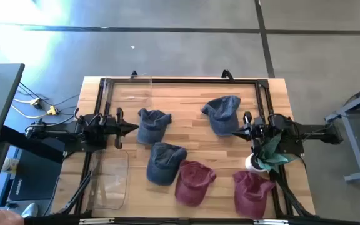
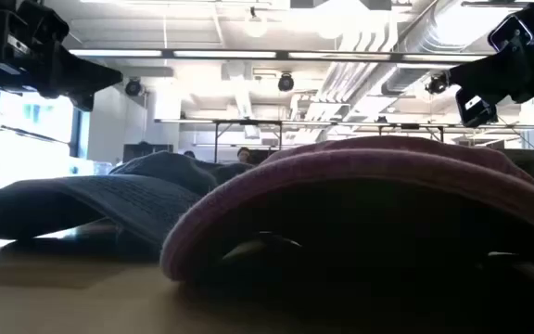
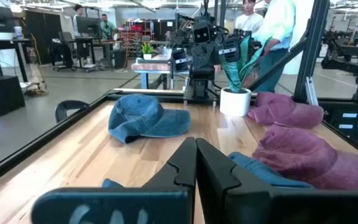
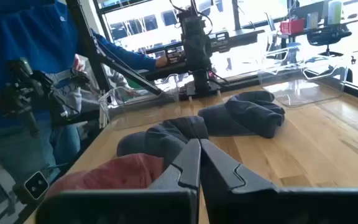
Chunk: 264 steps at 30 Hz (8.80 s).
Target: Pick & Place hat
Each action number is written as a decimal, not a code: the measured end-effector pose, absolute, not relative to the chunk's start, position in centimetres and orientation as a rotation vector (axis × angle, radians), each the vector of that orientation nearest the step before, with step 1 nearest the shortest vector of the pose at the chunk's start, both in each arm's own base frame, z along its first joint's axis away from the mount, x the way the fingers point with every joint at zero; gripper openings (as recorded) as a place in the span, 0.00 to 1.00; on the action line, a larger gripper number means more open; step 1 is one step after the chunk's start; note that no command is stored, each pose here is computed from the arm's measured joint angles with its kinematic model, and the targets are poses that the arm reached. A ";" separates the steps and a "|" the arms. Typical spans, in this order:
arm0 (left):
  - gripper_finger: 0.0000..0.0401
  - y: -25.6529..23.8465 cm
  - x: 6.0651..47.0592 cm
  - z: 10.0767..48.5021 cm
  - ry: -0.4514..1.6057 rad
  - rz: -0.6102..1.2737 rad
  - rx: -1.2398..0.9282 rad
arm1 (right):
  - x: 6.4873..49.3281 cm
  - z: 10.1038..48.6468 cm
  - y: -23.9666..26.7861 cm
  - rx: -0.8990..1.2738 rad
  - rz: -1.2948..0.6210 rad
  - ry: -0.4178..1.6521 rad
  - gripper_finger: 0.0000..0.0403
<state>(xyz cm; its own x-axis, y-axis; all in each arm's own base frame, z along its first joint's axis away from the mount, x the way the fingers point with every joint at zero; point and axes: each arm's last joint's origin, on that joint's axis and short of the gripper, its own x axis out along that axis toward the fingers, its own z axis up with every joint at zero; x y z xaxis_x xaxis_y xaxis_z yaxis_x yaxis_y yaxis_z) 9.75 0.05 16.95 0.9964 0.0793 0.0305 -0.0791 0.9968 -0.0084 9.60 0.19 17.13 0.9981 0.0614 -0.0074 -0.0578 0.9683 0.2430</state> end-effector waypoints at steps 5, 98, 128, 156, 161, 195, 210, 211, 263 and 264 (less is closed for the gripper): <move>0.00 0.1 9.7 17.0 -0.031 0.079 -0.007 | 9.6 17.1 0.2 0.245 0.061 0.015 0.00; 0.00 -0.3 22.4 27.3 0.526 0.233 -0.568 | 9.6 17.1 0.2 0.245 0.060 0.015 0.00; 0.68 1.7 38.9 18.5 1.538 0.350 -0.670 | 9.6 17.1 0.2 0.245 0.061 0.015 0.00; 0.25 1.4 37.2 14.9 1.646 0.195 -0.606 | 9.6 17.2 0.2 0.245 0.061 0.012 0.00; 0.03 1.3 37.9 16.0 1.617 0.103 -0.601 | 9.6 17.2 0.2 0.245 0.061 0.012 0.00; 0.00 -3.9 36.5 43.5 0.893 -0.020 -0.390 | 9.2 20.0 -0.1 0.537 0.044 -0.303 0.00; 0.00 -8.5 35.3 46.0 0.658 -0.537 0.123 | 10.5 26.9 -0.2 0.789 0.062 -0.322 0.08; 0.00 -8.5 35.2 46.0 0.649 -0.570 0.162 | 11.3 27.2 -0.1 0.780 0.057 -0.239 0.11; 0.00 -9.3 33.1 57.2 -0.564 -0.778 0.513 | 36.8 38.4 9.4 0.341 1.313 -0.346 0.70; 0.00 -9.3 33.1 57.2 -0.564 -0.776 0.513 | 37.1 38.5 9.5 0.331 1.324 -0.345 0.70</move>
<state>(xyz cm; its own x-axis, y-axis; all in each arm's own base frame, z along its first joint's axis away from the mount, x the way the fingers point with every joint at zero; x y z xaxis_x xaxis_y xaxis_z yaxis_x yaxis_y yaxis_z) 33.08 -9.30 57.18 0.5837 -0.7625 0.2790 0.5006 0.6085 0.6158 37.09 9.50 38.50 0.2085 0.8801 0.4267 -0.9764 0.2125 0.0388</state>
